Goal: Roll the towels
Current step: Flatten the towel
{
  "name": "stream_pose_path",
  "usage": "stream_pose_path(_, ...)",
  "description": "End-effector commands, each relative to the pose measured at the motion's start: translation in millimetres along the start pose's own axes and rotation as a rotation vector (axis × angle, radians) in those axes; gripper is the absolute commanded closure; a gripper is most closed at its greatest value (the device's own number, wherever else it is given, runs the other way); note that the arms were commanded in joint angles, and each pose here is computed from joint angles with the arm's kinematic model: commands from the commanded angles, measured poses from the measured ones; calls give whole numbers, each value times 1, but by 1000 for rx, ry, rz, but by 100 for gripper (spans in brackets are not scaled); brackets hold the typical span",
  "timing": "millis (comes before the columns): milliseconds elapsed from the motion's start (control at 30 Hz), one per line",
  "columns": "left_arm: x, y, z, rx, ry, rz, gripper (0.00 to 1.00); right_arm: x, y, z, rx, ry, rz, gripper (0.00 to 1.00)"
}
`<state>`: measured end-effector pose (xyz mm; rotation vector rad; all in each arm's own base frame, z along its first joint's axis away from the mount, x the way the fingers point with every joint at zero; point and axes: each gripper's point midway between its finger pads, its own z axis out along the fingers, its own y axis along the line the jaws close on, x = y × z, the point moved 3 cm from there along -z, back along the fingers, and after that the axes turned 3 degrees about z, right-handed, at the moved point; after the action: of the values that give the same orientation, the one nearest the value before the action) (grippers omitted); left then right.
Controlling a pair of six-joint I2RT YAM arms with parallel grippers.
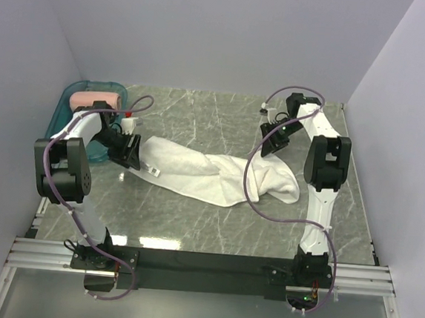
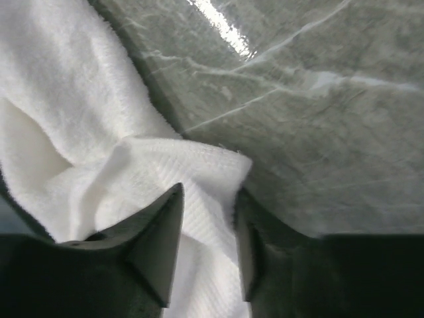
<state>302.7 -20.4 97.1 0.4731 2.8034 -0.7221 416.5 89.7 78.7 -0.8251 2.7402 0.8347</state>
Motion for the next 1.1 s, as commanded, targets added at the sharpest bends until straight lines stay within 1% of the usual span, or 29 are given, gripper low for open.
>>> stream_pose_path(0, -9, 0, -5, -17, -22, 2, 38, 5, 14, -11, -67, 5, -5, 60)
stream_pose_path(33, -8, 2, -6, -29, -26, -1, 39, 3, 19, -18, -70, -15, -12, 67)
stream_pose_path(67, -8, 3, -6, -35, -30, -4, 39, 3, 21, -22, -71, -25, -13, 78)
stream_pose_path(100, -7, 3, -8, -43, -34, -10, 40, 4, 22, -28, -70, -33, -8, 84)
stream_pose_path(167, -4, 6, -9, -51, -30, -13, 46, 2, 28, -45, -50, -65, -20, 100)
stream_pose_path(233, 0, 8, -12, -67, -35, 4, 52, 2, 31, -67, -9, -112, -22, 100)
stream_pose_path(267, 6, 11, -11, -89, -21, 6, 53, 1, 35, -73, 5, -127, -30, 100)
stream_pose_path(300, 5, 14, -14, -112, -35, 29, 54, 7, 29, -83, 22, -148, 1, 100)
stream_pose_path(333, 6, 16, -13, -132, -34, 31, 55, 8, 30, -101, 53, -191, 0, 100)
stream_pose_path(400, 11, 22, -12, -177, -22, 20, 54, 13, 32, -113, 66, -221, 16, 100)
stream_pose_path(433, 8, 25, -11, -195, -39, 24, 51, 15, 34, -128, 91, -256, 19, 100)
stream_pose_path(533, 7, 30, -6, -219, -42, -2, 45, 27, 38, -138, 128, -265, 14, 100)
stream_pose_path(600, 6, 31, 1, -195, -40, -22, 45, 36, 39, -133, 128, -249, 27, 100)
stream_pose_path(800, 2, 23, 22, -103, -23, -59, 48, 47, 46, -133, 139, -261, 32, 100)
stream_pose_path(900, 2, 18, 29, -51, -12, -73, 49, 48, 49, -140, 163, -275, 26, 100)
stream_pose_path(967, 2, 18, 33, -33, -13, -88, 53, 48, 48, -145, 172, -285, 29, 100)
stream_pose_path(1000, 1, 18, 34, -29, -15, -91, 58, 48, 47, -148, 181, -294, 35, 100)
stream_pose_path(1033, -5, 17, 32, -25, -29, -89, 73, 48, 48, -153, 194, -303, 33, 100)
stream_pose_path(1067, -9, 16, 29, -26, -41, -88, 80, 45, 47, -158, 209, -316, 31, 100)
